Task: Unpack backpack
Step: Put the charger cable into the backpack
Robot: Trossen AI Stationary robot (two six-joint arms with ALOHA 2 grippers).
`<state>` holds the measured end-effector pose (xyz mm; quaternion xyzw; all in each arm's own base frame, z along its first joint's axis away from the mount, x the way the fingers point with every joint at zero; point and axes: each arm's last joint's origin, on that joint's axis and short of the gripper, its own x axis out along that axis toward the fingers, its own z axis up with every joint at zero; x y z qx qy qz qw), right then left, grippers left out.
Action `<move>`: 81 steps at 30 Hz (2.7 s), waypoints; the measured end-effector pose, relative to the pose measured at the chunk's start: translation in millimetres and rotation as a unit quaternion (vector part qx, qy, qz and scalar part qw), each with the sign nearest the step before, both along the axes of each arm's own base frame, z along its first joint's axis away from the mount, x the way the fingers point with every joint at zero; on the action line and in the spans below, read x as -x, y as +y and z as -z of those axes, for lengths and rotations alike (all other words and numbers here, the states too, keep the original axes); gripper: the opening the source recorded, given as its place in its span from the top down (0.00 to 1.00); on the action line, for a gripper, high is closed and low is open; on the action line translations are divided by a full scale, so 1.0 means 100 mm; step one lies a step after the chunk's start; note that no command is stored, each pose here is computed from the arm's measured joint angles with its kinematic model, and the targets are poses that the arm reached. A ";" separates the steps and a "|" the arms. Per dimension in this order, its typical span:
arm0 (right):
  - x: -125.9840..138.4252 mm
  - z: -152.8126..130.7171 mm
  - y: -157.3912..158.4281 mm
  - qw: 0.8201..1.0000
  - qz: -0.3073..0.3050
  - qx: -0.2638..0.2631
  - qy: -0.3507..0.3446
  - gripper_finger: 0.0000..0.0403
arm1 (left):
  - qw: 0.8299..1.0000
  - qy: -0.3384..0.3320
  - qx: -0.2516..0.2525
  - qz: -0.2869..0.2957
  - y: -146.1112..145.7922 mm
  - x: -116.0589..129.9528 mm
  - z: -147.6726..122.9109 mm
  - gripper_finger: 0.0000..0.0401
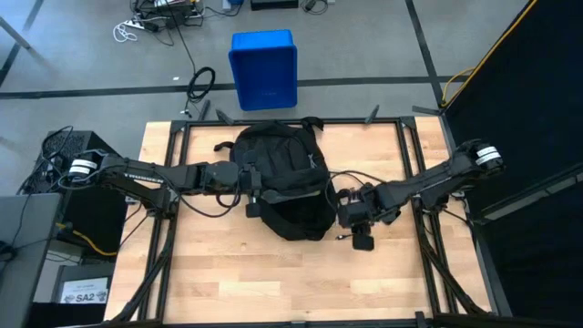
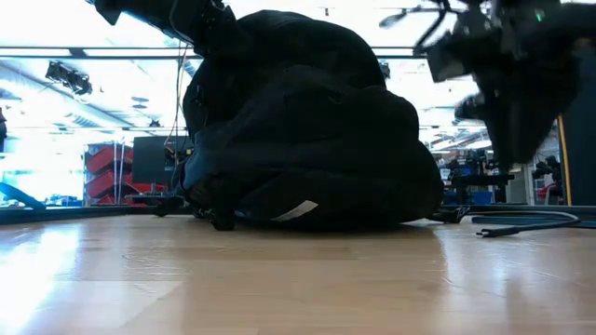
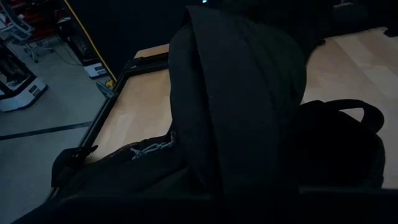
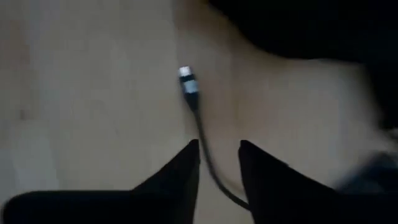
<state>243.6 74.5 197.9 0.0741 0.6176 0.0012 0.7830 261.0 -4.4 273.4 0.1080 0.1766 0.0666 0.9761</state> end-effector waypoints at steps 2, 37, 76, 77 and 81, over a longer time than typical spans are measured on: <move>0.02 0.13 0.01 1.000 0.003 -0.016 -0.013 0.67 | 1.000 0.000 0.000 0.000 0.00 0.00 0.00 1.00; -0.04 0.85 0.18 0.994 -0.016 0.018 -0.105 0.95 | 1.000 0.014 0.002 -0.001 0.00 0.01 0.02 1.00; 0.16 -0.07 0.08 0.996 -0.040 -0.006 -0.080 0.78 | 1.000 0.020 0.012 -0.005 0.00 0.02 0.04 1.00; 0.19 -0.03 0.08 0.997 -0.036 -0.009 -0.072 0.75 | 1.000 0.020 0.012 -0.005 0.00 0.02 0.04 1.00; 0.28 0.16 0.08 0.998 -0.026 -0.008 -0.052 0.67 | 1.000 0.019 0.012 -0.005 0.00 0.01 0.04 1.00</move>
